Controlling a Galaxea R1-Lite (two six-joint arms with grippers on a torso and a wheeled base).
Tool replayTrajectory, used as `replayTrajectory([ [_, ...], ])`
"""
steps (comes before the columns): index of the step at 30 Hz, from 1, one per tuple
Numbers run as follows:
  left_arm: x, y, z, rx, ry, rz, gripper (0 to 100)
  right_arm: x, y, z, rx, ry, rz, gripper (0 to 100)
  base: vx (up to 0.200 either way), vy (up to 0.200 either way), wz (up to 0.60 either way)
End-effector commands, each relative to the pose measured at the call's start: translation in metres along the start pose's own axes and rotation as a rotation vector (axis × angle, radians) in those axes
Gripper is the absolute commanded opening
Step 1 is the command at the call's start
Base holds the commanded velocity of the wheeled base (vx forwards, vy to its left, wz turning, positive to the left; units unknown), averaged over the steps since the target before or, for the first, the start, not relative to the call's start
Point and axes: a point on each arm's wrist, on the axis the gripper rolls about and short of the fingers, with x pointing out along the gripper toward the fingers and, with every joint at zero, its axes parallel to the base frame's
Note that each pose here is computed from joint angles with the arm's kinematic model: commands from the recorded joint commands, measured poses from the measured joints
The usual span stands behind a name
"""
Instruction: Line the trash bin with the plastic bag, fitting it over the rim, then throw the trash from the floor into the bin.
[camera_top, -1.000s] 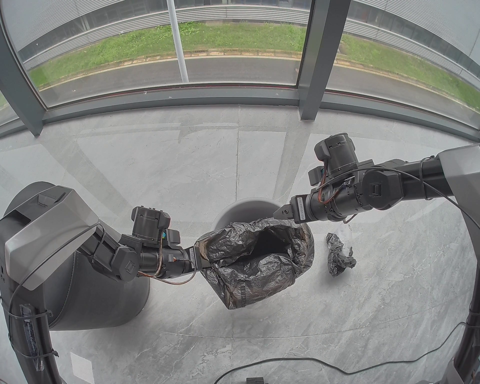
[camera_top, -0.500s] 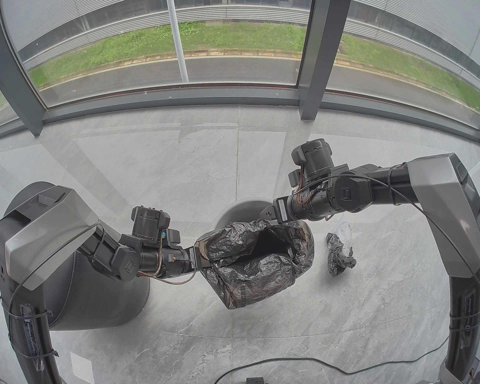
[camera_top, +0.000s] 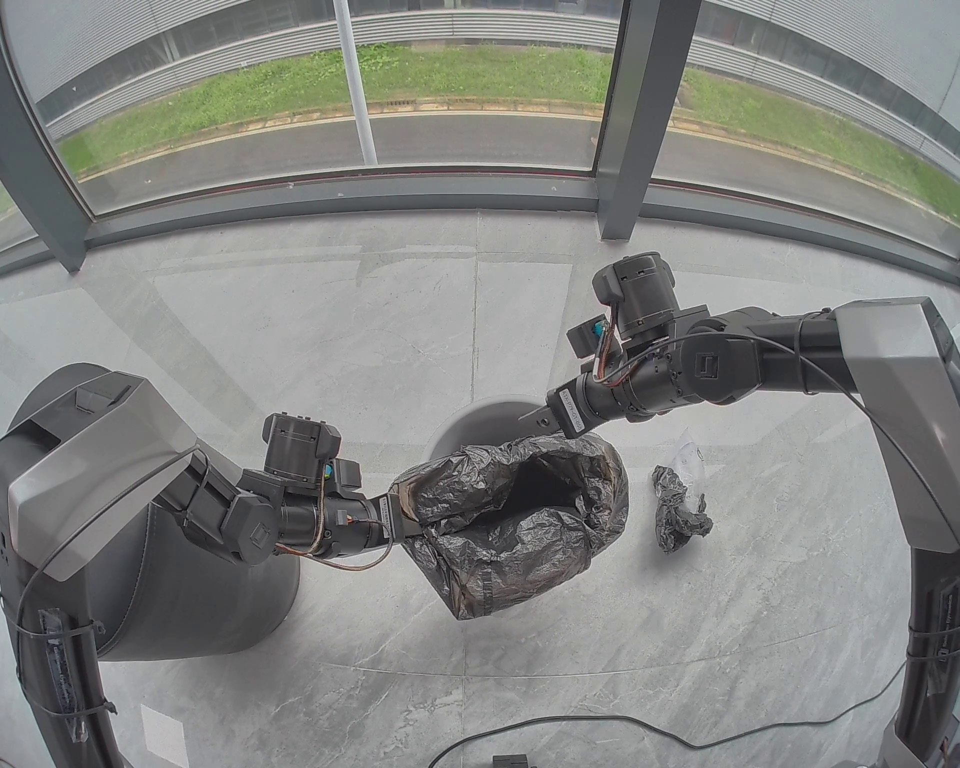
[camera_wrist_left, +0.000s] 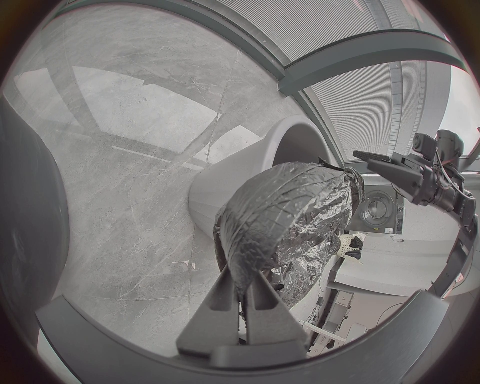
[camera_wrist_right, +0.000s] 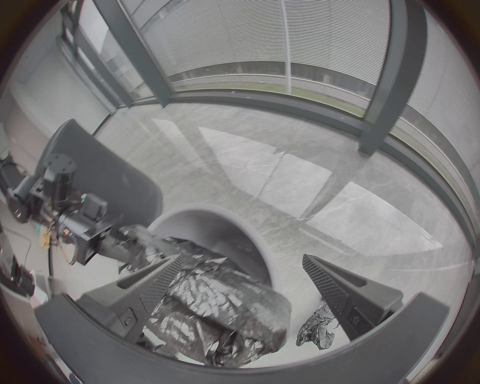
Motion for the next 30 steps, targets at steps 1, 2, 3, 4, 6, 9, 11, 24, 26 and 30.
replayTrajectory([
  [1,-0.001,-0.001,0.000,0.003,-0.003,-0.003,0,-0.020,0.003,0.005,-0.040,0.005,0.049,100,0.000,0.000,0.00],
  [2,-0.001,-0.001,-0.001,0.002,-0.001,-0.002,0,-0.015,0.005,0.002,-0.040,0.021,0.052,100,0.000,0.000,0.00],
  [3,-0.001,-0.001,-0.001,0.002,-0.001,-0.002,0,-0.012,0.006,0.000,-0.038,0.029,0.053,100,0.000,0.000,0.00],
  [4,-0.001,-0.001,-0.001,0.002,0.002,-0.002,0,-0.003,0.007,-0.005,-0.039,0.047,0.054,100,0.000,0.000,0.00],
  [6,0.000,-0.001,-0.002,0.001,0.003,-0.002,0,0.003,0.007,-0.009,-0.036,0.060,0.055,100,0.000,0.000,0.00],
  [9,0.000,0.000,-0.001,0.000,0.002,-0.001,0,0.007,0.007,-0.011,-0.036,0.065,0.054,100,0.000,0.000,0.00],
  [11,0.000,0.000,-0.001,0.000,0.002,-0.001,0,0.008,0.008,-0.010,-0.039,0.061,0.055,100,0.000,0.000,0.00],
  [24,0.000,-0.001,-0.002,0.001,0.004,-0.003,0,0.025,0.029,-0.018,-0.068,0.100,0.042,100,0.000,0.000,0.00],
  [26,-0.001,-0.001,-0.002,0.000,0.003,-0.002,0,0.030,0.032,-0.021,-0.070,0.111,0.041,100,0.000,0.000,0.00],
  [30,0.000,0.000,-0.002,-0.003,0.004,0.001,0,0.035,0.033,-0.022,-0.076,0.114,0.005,100,0.000,0.000,0.00],
])
